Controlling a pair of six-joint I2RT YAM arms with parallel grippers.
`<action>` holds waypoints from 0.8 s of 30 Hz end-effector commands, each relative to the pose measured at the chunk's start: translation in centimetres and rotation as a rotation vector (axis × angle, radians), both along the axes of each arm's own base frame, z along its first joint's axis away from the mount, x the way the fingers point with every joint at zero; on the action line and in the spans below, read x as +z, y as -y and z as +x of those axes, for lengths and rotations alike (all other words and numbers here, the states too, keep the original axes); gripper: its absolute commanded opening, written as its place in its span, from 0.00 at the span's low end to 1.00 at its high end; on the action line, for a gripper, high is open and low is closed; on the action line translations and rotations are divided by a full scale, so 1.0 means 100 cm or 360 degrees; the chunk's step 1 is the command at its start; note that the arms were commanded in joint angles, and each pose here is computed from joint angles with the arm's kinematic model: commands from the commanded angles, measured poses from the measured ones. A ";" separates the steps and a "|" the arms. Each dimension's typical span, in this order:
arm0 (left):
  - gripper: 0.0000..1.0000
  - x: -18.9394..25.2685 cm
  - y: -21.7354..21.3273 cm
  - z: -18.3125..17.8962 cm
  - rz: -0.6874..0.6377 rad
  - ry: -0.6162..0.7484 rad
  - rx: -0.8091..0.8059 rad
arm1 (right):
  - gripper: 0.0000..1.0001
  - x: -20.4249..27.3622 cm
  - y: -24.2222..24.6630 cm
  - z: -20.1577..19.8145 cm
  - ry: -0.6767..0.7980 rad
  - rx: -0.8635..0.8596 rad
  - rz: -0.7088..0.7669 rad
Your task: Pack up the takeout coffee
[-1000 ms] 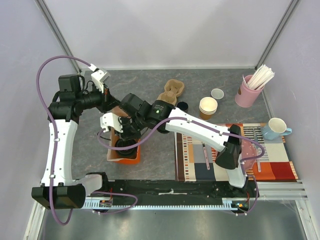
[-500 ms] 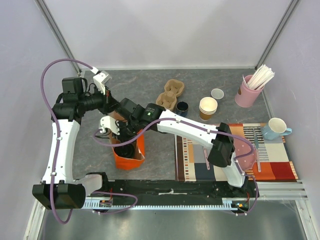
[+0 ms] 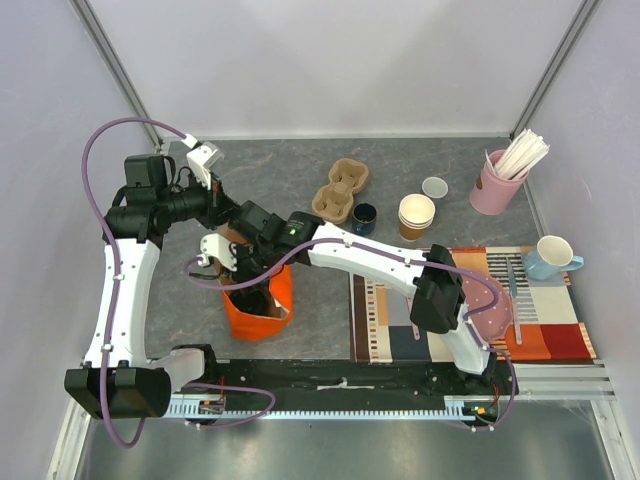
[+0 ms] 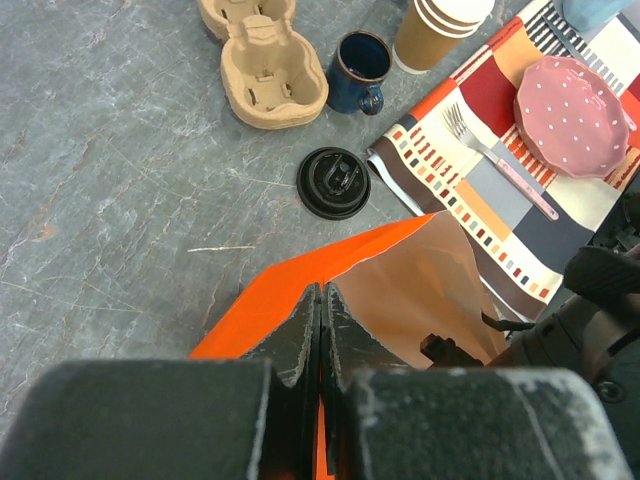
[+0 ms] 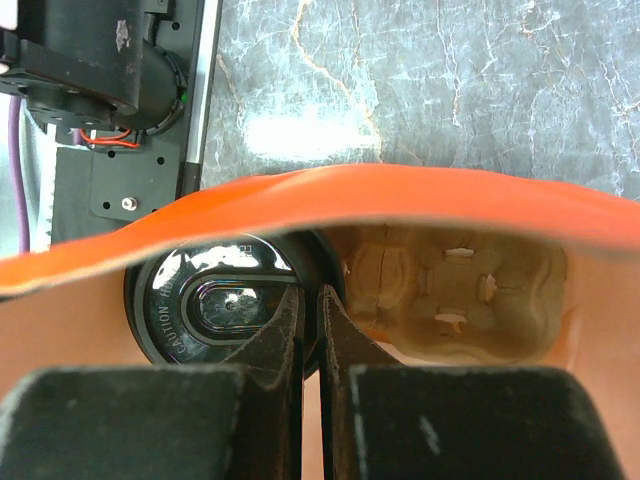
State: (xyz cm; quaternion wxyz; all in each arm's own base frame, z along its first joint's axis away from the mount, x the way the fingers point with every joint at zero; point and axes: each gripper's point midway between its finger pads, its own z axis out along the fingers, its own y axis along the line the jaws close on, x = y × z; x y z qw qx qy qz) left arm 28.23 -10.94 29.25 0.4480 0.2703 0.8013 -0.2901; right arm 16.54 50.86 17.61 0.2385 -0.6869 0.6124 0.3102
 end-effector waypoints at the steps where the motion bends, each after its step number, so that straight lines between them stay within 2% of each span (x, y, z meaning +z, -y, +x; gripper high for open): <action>1: 0.02 0.010 0.003 0.003 -0.0018 0.0068 -0.0008 | 0.00 -0.015 -0.009 -0.002 -0.0033 0.0000 0.0008; 24: 0.02 0.009 0.001 0.007 0.0004 0.0075 -0.0009 | 0.00 -0.058 0.002 -0.001 0.0030 0.0001 -0.0167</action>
